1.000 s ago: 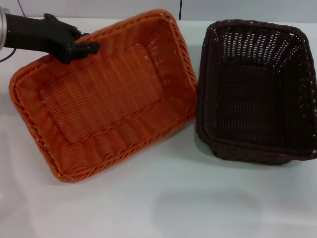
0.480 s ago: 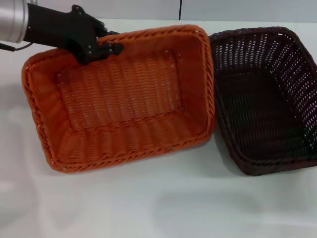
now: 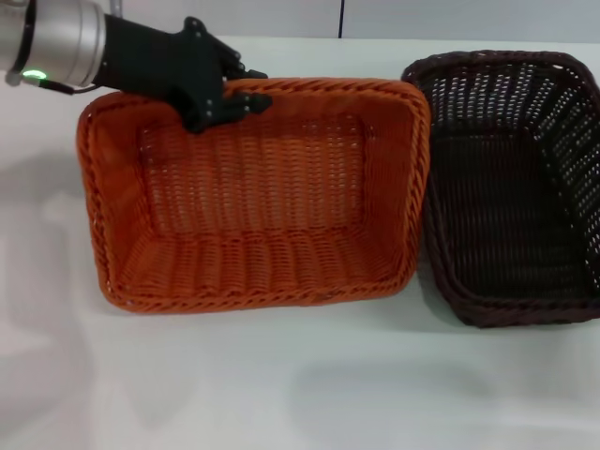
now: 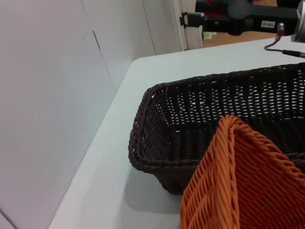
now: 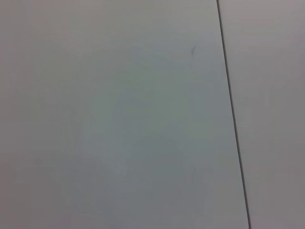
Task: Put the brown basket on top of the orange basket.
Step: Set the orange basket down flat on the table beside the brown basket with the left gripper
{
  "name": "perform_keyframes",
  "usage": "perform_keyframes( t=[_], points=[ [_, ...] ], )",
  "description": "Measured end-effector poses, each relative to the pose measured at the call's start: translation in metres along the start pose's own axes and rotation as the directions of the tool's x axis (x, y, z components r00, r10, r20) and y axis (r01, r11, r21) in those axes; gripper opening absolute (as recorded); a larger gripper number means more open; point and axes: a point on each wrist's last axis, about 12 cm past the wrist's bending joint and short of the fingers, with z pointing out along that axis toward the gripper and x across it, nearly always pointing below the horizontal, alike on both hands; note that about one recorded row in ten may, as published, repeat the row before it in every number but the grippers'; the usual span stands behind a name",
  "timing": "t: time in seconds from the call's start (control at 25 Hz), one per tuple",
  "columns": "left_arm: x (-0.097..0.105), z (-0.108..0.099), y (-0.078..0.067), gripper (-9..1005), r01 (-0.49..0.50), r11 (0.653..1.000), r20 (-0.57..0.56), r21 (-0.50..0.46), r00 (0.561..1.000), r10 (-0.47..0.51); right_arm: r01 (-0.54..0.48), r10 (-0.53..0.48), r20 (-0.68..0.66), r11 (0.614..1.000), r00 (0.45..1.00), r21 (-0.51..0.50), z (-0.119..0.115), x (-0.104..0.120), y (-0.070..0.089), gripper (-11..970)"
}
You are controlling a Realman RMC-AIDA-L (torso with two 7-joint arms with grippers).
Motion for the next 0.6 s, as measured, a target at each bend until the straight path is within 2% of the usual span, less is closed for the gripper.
perform_keyframes(
  t=[0.32, 0.6],
  points=[
    [-0.004, 0.015, 0.009, 264, -0.011, 0.998, -0.005, -0.062, 1.000, 0.010, 0.004, -0.004, -0.002, 1.000, 1.000, -0.004, -0.001, 0.000, 0.000, 787],
    [-0.009, 0.023, 0.013, 282, -0.013, 0.998, -0.003, -0.064, 1.000, 0.013, 0.006, -0.006, -0.004, 1.000, 1.000, -0.010, -0.002, 0.001, 0.000, 787]
  ],
)
